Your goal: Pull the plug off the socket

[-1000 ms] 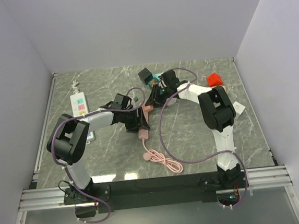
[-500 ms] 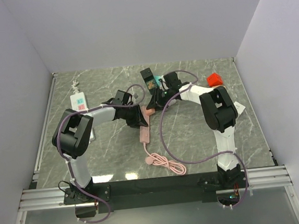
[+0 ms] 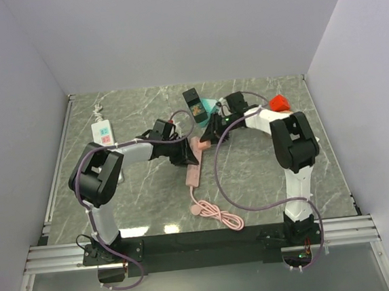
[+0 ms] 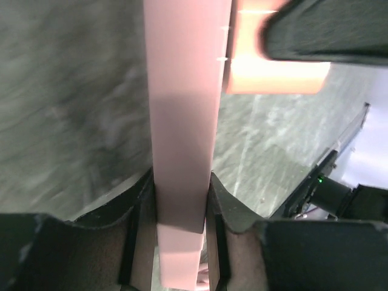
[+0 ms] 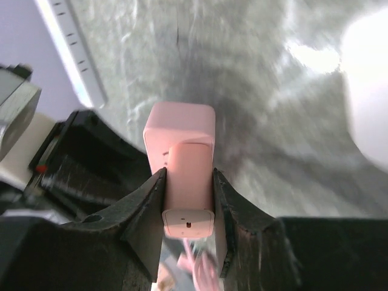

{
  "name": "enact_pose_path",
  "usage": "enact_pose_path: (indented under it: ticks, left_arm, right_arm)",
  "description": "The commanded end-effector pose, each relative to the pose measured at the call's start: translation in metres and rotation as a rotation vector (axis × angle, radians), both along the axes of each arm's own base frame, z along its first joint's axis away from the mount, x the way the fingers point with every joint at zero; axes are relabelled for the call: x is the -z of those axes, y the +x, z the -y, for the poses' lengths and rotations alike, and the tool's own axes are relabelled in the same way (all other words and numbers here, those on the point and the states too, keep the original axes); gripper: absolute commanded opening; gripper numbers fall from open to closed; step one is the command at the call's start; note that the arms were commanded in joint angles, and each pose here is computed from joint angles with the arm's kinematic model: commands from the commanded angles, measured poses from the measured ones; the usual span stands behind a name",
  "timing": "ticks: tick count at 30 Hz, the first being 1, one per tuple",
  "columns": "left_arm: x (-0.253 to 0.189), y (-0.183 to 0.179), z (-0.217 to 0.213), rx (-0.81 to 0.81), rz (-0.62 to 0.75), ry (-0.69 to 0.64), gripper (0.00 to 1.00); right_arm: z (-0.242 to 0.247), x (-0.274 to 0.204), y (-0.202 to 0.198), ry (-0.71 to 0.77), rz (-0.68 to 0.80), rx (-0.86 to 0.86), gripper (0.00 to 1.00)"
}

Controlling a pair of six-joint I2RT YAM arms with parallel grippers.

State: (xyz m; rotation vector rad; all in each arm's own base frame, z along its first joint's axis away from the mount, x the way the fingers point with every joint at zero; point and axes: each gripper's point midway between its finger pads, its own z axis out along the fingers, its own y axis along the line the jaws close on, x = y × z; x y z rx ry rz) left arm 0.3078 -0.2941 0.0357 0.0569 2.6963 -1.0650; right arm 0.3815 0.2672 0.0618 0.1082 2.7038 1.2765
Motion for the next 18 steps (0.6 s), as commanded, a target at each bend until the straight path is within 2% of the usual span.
enact_pose_path:
  ticks: [1, 5, 8, 14, 18]
  left_arm:
    - [0.045, 0.001, -0.049, -0.158, -0.058, 0.209, 0.01]
    - [0.045, 0.003, -0.048, -0.161, -0.064, 0.2, 0.01]
    - [0.041, 0.005, -0.044, -0.154, -0.063, 0.184, 0.01]
    - [0.02, 0.007, -0.034, -0.137, -0.029, 0.113, 0.01]
    - [0.007, 0.008, -0.03, -0.126, -0.006, 0.079, 0.01]
  right_arm:
    - [0.033, -0.077, -0.001, 0.157, 0.104, -0.035, 0.0]
    - [0.055, -0.08, 0.004, 0.141, 0.093, -0.026, 0.0]
    - [0.073, -0.083, 0.018, 0.113, 0.13, 0.067, 0.0]
    - [0.138, -0.066, 0.066, -0.018, 0.136, 0.431, 0.0]
    - [0.156, -0.05, 0.096, -0.078, 0.129, 0.585, 0.0]
